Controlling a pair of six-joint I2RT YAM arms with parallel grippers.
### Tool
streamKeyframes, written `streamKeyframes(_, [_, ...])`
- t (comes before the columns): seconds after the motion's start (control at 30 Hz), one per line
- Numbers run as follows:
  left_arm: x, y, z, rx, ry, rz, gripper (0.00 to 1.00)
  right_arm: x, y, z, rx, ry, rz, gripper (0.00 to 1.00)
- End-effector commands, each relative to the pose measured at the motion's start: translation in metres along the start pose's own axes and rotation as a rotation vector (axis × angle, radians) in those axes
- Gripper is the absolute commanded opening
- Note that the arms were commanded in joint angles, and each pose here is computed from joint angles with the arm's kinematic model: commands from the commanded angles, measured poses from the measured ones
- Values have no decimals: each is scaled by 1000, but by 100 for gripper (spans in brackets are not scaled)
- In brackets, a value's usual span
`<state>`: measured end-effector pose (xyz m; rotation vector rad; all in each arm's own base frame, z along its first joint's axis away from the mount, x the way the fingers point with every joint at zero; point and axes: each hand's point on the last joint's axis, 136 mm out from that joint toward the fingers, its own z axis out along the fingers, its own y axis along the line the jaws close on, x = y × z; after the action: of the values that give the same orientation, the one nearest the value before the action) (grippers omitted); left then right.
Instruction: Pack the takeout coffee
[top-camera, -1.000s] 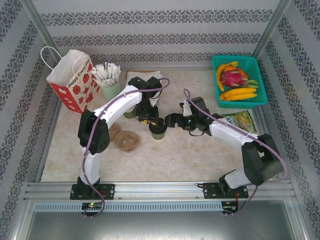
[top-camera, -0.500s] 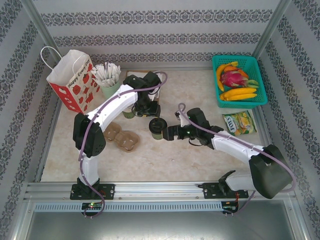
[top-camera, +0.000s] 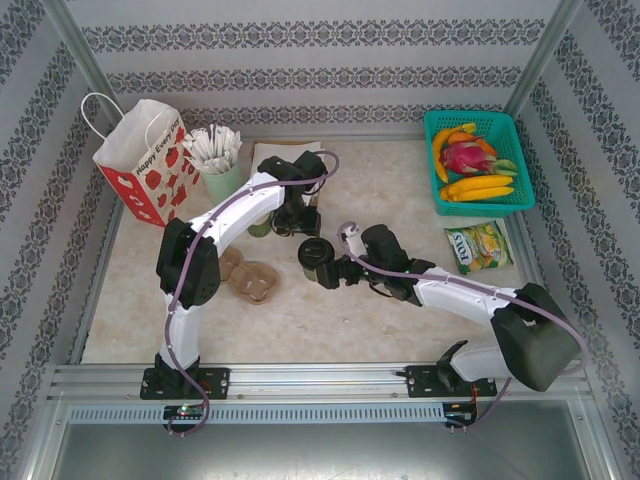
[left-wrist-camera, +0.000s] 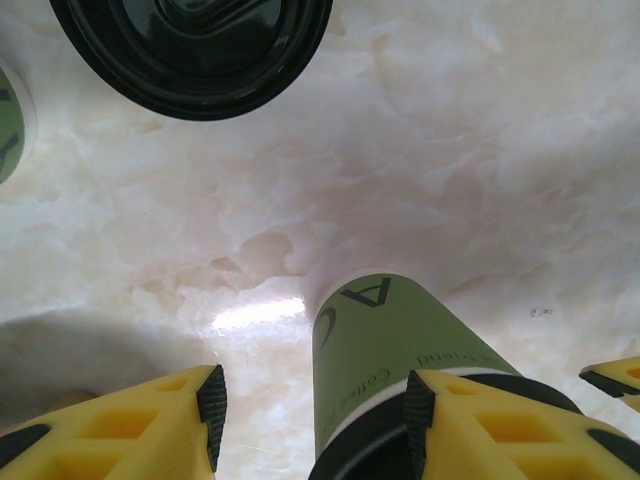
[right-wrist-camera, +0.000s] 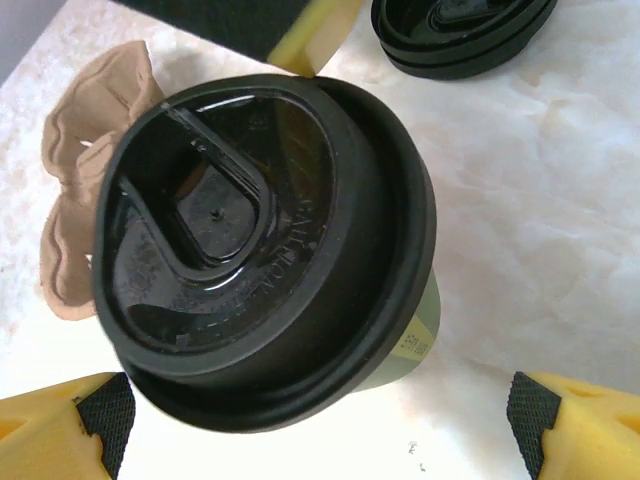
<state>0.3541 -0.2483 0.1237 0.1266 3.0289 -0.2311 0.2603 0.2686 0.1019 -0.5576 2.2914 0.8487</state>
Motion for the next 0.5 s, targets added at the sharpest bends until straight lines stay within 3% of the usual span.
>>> streamKeyframes(0.0, [4,9,13,-32,26,-24,53,-8,2,4,17,-28,-53,97])
streamKeyframes(0.3, [26,21,32,-65,94,-40,53,24,-30,9,143,29,-29,97])
streamKeyframes(0.47, [21,13,19,-28,69,-33,53,12,-8,1,45,12,-25,96])
